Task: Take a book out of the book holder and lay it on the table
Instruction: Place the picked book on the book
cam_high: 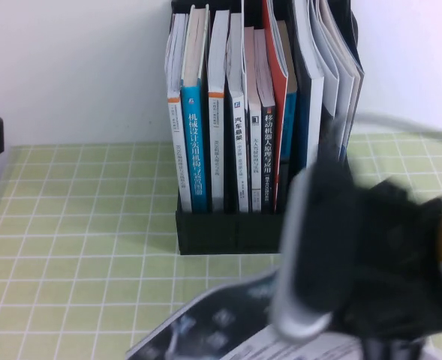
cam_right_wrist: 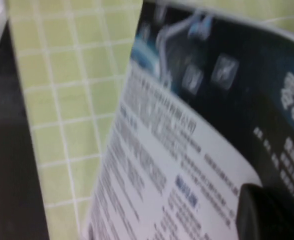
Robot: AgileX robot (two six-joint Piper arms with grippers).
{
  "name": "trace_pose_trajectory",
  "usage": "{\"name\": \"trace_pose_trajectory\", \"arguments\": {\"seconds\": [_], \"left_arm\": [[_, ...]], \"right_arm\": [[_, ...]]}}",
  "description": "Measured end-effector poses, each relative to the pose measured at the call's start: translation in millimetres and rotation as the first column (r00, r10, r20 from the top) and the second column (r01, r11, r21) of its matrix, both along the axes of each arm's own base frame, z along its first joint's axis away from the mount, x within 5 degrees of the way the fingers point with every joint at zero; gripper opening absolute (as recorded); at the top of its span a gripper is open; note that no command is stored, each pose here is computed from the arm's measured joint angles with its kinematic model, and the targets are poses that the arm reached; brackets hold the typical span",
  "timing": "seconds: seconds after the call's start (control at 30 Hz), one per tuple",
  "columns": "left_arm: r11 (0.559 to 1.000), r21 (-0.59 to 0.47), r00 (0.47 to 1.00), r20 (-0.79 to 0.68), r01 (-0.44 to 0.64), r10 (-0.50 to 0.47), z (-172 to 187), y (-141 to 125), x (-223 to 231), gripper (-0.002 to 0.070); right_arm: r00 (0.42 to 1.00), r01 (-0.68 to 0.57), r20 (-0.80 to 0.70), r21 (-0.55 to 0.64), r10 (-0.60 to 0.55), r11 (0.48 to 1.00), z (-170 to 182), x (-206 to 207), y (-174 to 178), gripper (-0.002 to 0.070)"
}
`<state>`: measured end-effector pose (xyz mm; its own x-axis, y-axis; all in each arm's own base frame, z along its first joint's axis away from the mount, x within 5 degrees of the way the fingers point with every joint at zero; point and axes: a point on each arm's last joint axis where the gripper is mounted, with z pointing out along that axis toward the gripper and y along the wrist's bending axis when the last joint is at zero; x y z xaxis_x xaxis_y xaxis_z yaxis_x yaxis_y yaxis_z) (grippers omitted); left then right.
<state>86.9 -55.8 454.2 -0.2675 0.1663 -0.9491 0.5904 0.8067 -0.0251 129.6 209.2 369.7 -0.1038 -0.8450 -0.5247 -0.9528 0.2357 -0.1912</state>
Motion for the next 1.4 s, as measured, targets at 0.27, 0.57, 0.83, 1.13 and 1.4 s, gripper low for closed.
{"name": "trace_pose_trajectory", "arguments": {"seconds": [0.27,0.57,0.83,1.13,1.4], "left_arm": [[1.000,0.007,1.000,-0.015,0.008,-0.008,-1,0,-1,-0.0003],[1.000,0.003,1.000,-0.017,0.007,-0.007,-1,0,-1,-0.0003],[0.999,0.014,0.999,-0.015,0.034,-0.034,-2,-2,-2,-0.0002],[0.998,0.037,0.998,-0.051,0.041,-0.039,-11,-3,0,-0.0003],[0.998,0.042,0.997,-0.067,0.044,-0.041,-14,-4,0,-0.0003]], "right_arm": [[0.977,-0.101,0.132,-0.393,0.164,0.914,-79,48,38,0.0023],[0.820,0.245,0.566,-0.482,0.085,0.841,-60,93,42,0.0023],[0.869,0.156,0.492,-0.351,0.041,0.923,-70,63,77,0.0023],[0.995,0.018,0.099,-0.361,0.019,0.933,-169,48,124,0.0023],[0.981,-0.092,0.113,-0.450,0.159,0.888,-206,54,134,0.0023]]}}
